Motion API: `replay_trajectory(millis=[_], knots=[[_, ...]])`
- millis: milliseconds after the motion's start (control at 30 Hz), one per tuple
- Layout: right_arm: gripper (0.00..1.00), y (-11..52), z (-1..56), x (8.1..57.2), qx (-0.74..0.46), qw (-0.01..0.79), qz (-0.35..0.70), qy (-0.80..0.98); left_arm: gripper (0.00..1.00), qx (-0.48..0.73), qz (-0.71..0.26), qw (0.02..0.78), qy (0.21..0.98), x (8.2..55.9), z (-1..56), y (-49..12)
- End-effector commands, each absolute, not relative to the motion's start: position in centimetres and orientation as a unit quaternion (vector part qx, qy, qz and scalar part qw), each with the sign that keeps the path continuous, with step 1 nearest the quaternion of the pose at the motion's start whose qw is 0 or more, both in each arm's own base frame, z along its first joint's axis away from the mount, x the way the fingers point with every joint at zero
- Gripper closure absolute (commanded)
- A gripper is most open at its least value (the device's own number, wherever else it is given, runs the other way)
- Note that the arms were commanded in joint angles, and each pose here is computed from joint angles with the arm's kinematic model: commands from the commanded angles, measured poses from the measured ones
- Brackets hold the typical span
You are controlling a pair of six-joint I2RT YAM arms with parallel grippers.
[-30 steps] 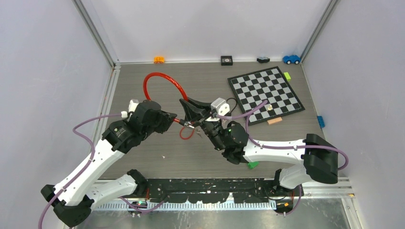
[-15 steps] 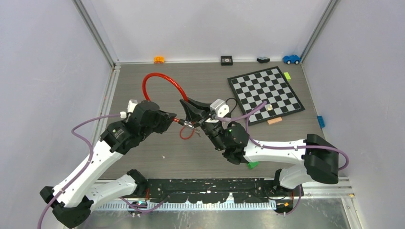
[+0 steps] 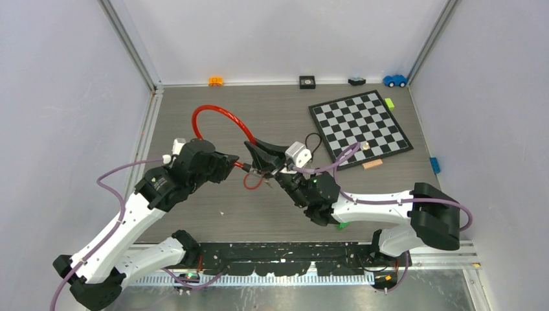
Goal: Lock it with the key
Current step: Adjust the lock.
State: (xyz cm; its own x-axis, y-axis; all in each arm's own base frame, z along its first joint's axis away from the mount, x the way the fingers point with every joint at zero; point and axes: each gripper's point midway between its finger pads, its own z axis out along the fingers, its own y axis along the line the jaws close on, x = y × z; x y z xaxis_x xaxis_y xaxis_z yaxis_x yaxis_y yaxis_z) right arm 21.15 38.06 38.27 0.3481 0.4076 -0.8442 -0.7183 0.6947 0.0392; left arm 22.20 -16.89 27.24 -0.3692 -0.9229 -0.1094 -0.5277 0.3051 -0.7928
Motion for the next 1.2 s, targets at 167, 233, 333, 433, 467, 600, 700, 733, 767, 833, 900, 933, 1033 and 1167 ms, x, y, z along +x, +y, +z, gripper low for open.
replay_trajectory(millis=[167, 233, 333, 433, 467, 600, 700, 733, 767, 833, 900, 933, 1033, 1167], knots=[[0.99, 37.0, 38.4, 16.9, -0.230, 0.797, 0.396, 0.395, 1.00, -0.515, -0.399, 0.284, 0.704, 22.9, 29.8, -17.3], [0.99, 36.9, 38.1, 16.2, -0.241, 0.795, 0.397, 0.391, 1.00, -0.517, -0.400, 0.280, 0.703, 23.0, 29.5, -17.5], [0.99, 37.0, 37.6, 15.1, -0.257, 0.794, 0.394, 0.385, 1.00, -0.518, -0.403, 0.274, 0.703, 23.0, 29.3, -17.7], [0.99, 37.2, 36.7, 14.2, -0.274, 0.793, 0.383, 0.385, 1.00, -0.518, -0.403, 0.275, 0.702, 23.0, 29.4, -17.6], [0.99, 37.3, 36.4, 13.9, -0.280, 0.793, 0.378, 0.387, 1.00, -0.519, -0.403, 0.276, 0.701, 23.0, 29.4, -17.6], [0.99, 36.7, 36.5, 13.9, -0.268, 0.799, 0.368, 0.394, 1.00, -0.518, -0.401, 0.275, 0.703, 22.9, 29.3, -17.6], [0.99, 36.0, 38.1, 14.2, -0.249, 0.803, 0.369, 0.395, 1.00, -0.520, -0.395, 0.273, 0.707, 22.8, 29.0, -17.4], [0.99, 35.8, 38.7, 14.2, -0.245, 0.805, 0.370, 0.395, 1.00, -0.521, -0.393, 0.272, 0.708, 22.7, 28.8, -17.4], [0.99, 35.6, 39.4, 14.3, -0.239, 0.807, 0.370, 0.393, 1.00, -0.522, -0.392, 0.271, 0.708, 22.7, 28.7, -17.4], [0.99, 35.3, 41.0, 14.7, -0.219, 0.814, 0.369, 0.393, 1.00, -0.520, -0.395, 0.269, 0.708, 22.7, 28.7, -17.6], [0.99, 35.5, 41.5, 15.4, -0.210, 0.812, 0.356, 0.412, 1.00, -0.516, -0.398, 0.267, 0.710, 22.7, 28.7, -17.8], [0.99, 35.7, 41.6, 15.6, -0.221, 0.807, 0.347, 0.425, 1.00, -0.514, -0.394, 0.267, 0.714, 22.7, 28.6, -17.8], [0.99, 35.6, 40.6, 17.1, -0.264, 0.768, 0.290, 0.506, 1.00, -0.489, -0.394, 0.282, 0.725, 22.5, 29.0, -17.8], [0.99, 32.2, 38.0, 20.3, -0.256, 0.724, 0.205, 0.607, 1.00, -0.431, -0.399, 0.315, 0.745, 22.0, 29.4, -17.6]])
